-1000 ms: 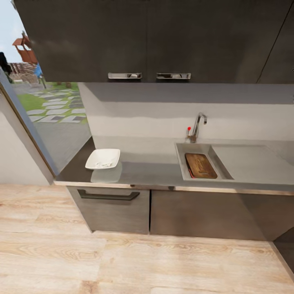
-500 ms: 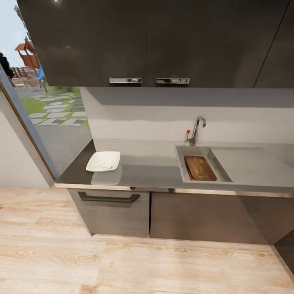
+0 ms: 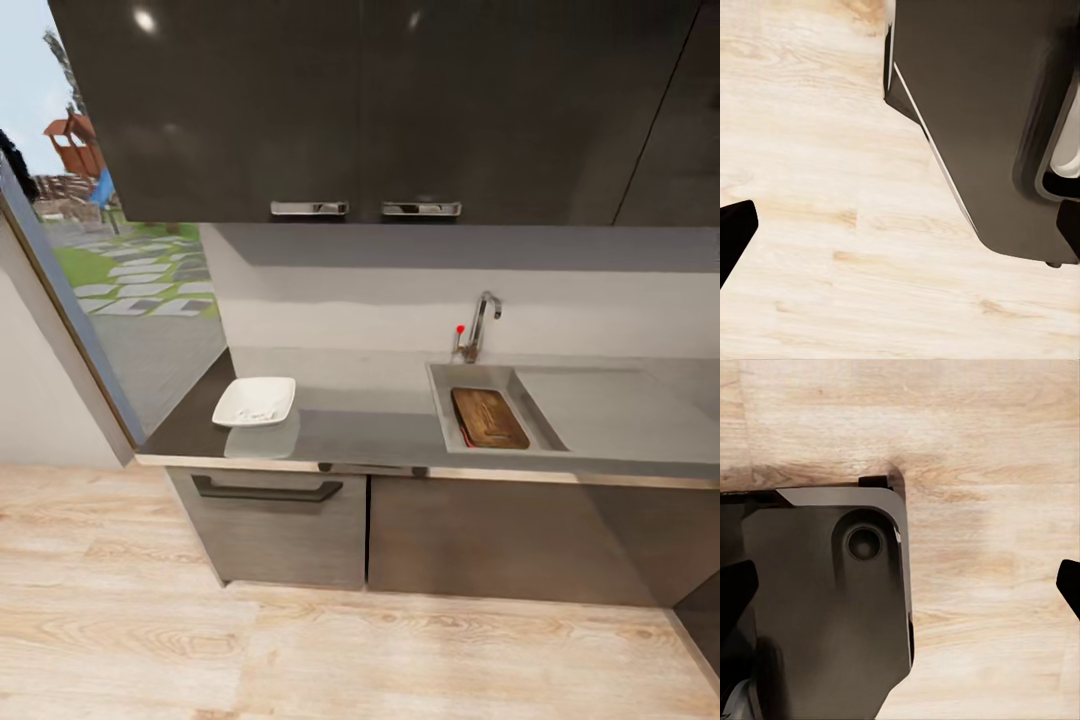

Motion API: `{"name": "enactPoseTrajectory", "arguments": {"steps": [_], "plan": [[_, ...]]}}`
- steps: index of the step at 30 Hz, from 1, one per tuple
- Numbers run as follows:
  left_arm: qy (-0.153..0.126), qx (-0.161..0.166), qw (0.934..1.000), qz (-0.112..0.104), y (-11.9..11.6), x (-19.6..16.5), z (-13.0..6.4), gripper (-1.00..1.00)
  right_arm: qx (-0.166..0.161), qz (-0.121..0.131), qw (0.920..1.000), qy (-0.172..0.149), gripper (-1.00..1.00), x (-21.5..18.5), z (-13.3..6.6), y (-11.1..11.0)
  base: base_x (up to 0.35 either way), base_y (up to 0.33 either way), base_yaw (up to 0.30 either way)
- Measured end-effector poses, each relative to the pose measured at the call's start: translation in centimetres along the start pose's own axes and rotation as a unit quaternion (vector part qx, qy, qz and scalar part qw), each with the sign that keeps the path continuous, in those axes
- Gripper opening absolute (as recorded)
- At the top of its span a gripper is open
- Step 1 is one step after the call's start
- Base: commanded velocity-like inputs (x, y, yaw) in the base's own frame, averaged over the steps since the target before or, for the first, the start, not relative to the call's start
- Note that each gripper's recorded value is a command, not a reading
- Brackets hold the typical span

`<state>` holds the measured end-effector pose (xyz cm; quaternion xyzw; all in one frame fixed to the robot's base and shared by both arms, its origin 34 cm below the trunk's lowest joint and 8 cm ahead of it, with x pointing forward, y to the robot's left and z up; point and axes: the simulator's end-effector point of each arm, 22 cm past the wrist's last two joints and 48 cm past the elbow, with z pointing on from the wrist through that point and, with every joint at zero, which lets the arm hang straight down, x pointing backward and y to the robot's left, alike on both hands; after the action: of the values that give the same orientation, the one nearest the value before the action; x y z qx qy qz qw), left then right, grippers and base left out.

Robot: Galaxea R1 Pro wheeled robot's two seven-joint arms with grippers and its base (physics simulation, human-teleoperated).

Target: In the kitchen, take the Vidalia onion out of the sink, dice it on the chopping board with the paring knife, put the diced onion into the bowl on the countertop, then place both the paring knife and the chopping board into the sink.

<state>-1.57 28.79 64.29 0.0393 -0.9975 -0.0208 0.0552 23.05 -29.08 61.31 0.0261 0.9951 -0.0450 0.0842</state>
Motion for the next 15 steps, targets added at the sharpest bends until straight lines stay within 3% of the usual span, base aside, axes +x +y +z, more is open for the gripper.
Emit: {"name": "enactPoseTrajectory", "arguments": {"steps": [15], "plan": [[-0.012,0.001,0.9999,0.0,-0.08,-0.9,0.19,1.0,0.001,0.001,0.9999,-0.012,1.0,-0.97,-0.13,-0.16,0.0,0.0,0.0]]}}
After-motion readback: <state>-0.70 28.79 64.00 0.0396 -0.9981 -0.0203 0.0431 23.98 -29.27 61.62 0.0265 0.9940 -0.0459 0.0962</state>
